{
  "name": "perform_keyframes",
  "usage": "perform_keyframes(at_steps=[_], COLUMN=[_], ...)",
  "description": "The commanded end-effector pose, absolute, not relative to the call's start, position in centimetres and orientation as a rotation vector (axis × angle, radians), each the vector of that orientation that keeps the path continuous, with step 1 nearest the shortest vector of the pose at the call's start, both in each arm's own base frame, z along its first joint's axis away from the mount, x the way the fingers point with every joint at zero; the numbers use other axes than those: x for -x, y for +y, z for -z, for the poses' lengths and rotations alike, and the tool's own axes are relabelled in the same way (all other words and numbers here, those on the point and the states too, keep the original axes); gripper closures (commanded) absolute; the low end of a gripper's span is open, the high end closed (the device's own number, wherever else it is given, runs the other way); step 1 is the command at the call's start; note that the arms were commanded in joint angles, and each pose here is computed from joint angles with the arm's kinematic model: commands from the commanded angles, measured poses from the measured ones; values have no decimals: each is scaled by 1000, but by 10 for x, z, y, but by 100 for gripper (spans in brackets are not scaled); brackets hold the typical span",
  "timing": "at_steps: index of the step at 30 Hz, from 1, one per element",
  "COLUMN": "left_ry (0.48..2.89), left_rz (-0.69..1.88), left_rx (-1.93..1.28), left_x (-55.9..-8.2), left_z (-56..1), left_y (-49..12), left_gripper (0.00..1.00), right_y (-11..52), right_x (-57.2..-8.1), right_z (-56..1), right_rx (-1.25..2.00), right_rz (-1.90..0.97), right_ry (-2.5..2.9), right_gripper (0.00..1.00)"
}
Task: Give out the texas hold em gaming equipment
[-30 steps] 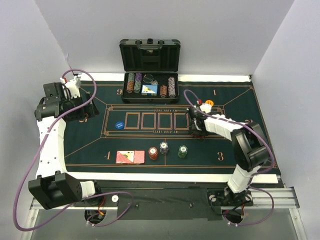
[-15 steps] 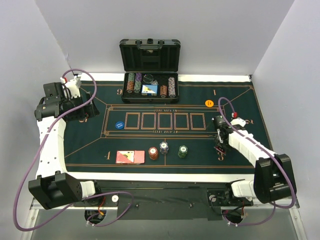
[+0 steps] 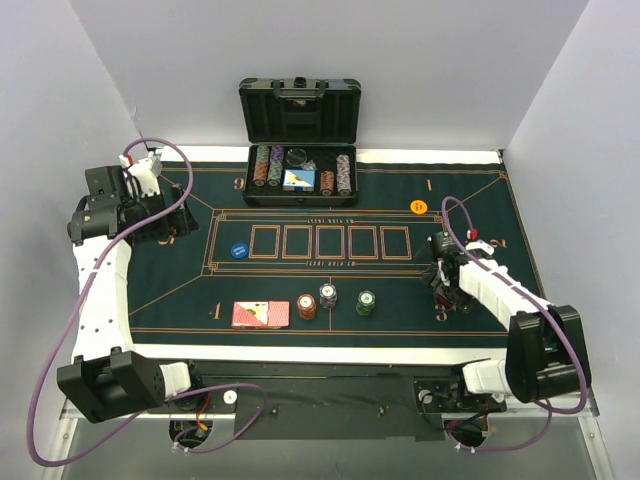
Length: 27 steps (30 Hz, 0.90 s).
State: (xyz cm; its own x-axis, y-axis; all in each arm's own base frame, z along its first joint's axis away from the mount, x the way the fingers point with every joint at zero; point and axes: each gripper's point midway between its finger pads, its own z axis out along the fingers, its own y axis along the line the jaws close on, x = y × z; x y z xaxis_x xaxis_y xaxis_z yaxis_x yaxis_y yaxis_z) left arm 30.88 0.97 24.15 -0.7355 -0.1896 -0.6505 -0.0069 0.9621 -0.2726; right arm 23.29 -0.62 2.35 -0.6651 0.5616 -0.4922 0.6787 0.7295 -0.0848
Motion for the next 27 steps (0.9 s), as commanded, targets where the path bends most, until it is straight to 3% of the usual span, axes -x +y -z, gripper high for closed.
perform_keyframes(at_steps=[1,7,14,21,27], left_ry=[2299,2309,2321,2316,2311], left_rz=[316,329,333,331,314], left_rx=[98,103,120,125,138], left_x=[-309,-312,-311,-309,-309], left_z=[-269,-263,-255,-254,-257], left_y=[9,9,9,9,11], left_gripper=[4,4,4,4,4], right_y=[-10,31,179,298,339], right_x=[-237,-264,-273,-233,-214], right_z=[-57,-117,-174,-169,-134], right_rx=[-882,-628,-35,425,597], right_rz=[394,265,-67,-211,-176], right_ry=[2433,2344,2366,2408,2469], right_gripper=[19,18,22,19,17])
